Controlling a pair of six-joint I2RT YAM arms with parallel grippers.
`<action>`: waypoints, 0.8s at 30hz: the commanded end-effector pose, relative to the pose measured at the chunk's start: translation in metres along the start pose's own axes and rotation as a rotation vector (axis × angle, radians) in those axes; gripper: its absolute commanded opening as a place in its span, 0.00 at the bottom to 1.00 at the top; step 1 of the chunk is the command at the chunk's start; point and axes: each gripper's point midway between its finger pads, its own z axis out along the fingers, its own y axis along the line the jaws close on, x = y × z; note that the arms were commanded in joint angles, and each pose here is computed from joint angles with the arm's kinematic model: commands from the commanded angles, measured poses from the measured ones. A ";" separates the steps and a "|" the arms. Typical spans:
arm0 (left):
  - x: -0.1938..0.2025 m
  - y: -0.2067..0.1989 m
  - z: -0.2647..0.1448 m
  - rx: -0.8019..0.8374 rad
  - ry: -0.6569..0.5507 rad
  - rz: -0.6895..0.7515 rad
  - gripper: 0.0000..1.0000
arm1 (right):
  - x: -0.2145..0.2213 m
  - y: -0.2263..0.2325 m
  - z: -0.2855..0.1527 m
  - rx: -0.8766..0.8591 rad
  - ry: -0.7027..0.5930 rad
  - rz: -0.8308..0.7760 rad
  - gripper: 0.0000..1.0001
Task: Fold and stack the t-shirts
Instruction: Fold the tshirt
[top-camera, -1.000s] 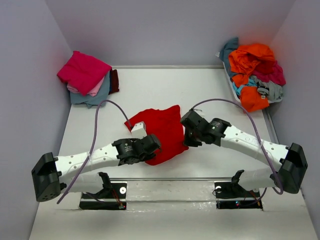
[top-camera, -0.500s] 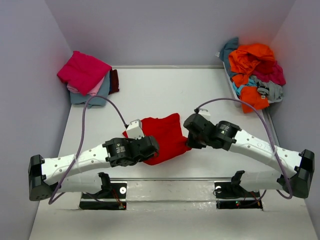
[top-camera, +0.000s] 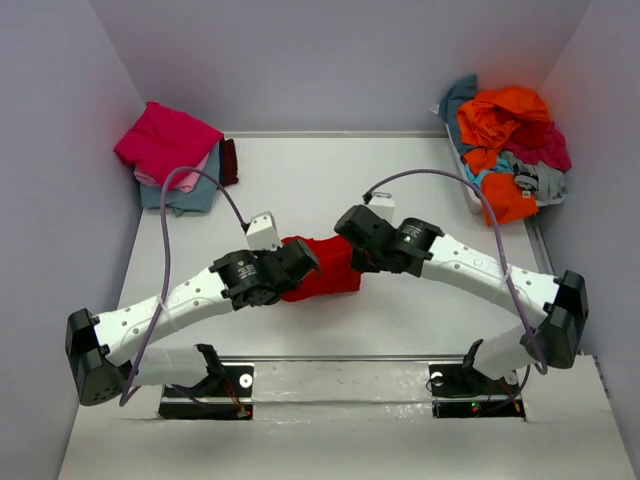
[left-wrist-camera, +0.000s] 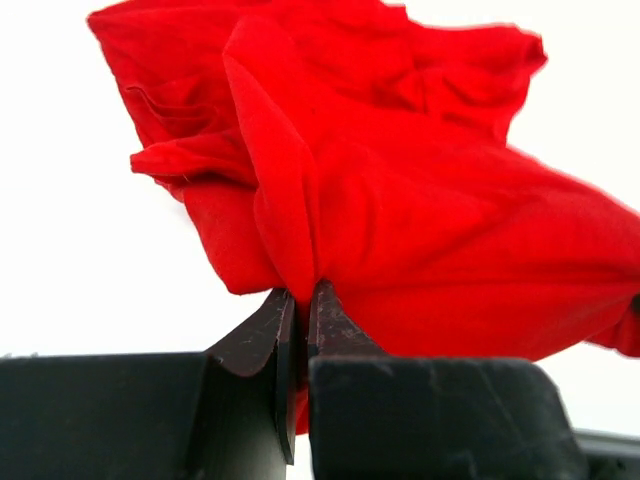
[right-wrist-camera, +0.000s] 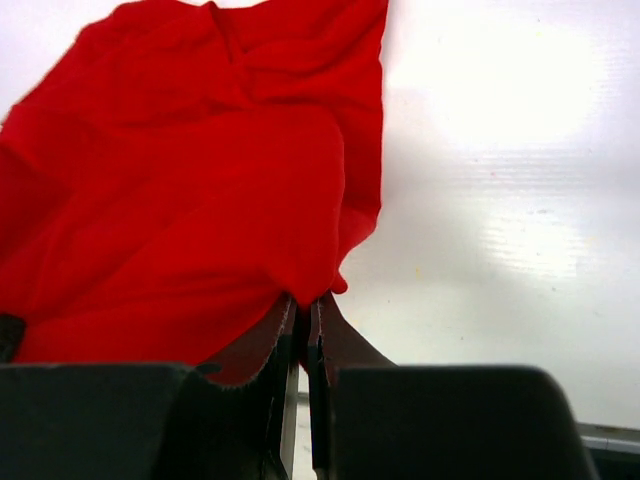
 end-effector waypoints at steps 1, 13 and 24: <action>-0.041 0.006 0.008 -0.034 -0.099 0.005 0.06 | -0.027 0.011 0.017 0.012 -0.064 -0.001 0.07; -0.055 0.023 0.065 -0.123 -0.083 0.032 0.06 | -0.044 0.014 0.076 0.057 -0.047 0.012 0.07; -0.081 0.020 0.099 -0.189 -0.088 0.026 0.06 | -0.077 0.028 0.106 0.066 -0.068 -0.008 0.07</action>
